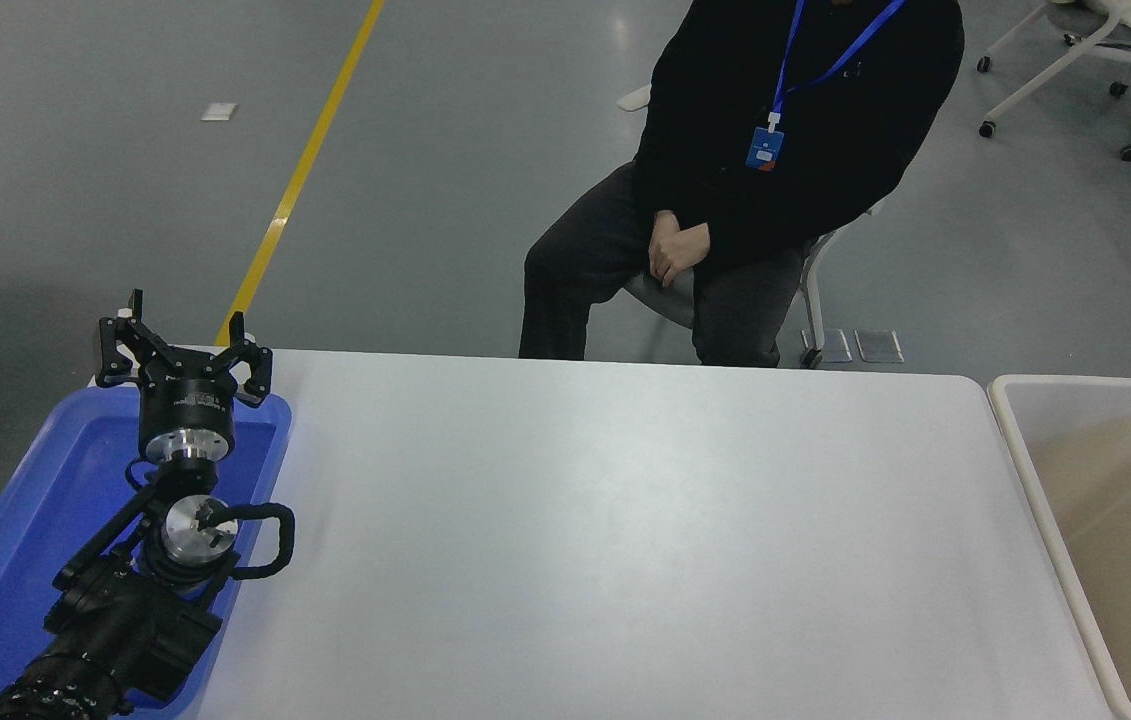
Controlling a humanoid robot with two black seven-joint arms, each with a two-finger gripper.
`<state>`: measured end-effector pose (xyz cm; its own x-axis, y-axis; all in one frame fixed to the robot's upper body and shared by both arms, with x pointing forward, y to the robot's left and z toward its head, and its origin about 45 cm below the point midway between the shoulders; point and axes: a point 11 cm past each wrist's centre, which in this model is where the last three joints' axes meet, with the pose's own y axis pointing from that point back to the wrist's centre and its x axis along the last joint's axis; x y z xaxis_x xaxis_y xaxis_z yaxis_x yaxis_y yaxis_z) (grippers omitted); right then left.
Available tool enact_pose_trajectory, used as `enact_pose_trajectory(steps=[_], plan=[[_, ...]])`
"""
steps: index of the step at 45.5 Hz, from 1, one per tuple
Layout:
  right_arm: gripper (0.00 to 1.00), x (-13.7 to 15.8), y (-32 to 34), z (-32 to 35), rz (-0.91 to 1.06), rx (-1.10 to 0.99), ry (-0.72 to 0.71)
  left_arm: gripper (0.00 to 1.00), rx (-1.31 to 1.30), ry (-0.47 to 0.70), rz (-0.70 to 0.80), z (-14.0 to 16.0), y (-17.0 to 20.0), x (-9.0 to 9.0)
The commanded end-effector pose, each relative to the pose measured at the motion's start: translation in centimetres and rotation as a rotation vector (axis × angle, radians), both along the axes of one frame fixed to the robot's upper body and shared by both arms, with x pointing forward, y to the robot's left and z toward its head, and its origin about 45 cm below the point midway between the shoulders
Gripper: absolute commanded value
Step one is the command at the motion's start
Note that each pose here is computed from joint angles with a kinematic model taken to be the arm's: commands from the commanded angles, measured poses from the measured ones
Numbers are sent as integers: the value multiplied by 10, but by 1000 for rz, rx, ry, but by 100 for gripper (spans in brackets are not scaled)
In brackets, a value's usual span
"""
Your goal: Pick up paper ball place in dustbin
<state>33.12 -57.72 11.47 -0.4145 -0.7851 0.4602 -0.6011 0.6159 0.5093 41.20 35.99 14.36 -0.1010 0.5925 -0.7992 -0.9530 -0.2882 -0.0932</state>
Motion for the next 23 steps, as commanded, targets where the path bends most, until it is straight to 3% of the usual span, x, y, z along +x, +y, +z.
enact_pose_trajectory(steps=[1,23], plan=[[0,-20,3,-24,-76,98,-22,99,0,1,-1,0,0,0],[0,-45,1,-44,-192,283,-36,99,0,0,0,0,0,0]])
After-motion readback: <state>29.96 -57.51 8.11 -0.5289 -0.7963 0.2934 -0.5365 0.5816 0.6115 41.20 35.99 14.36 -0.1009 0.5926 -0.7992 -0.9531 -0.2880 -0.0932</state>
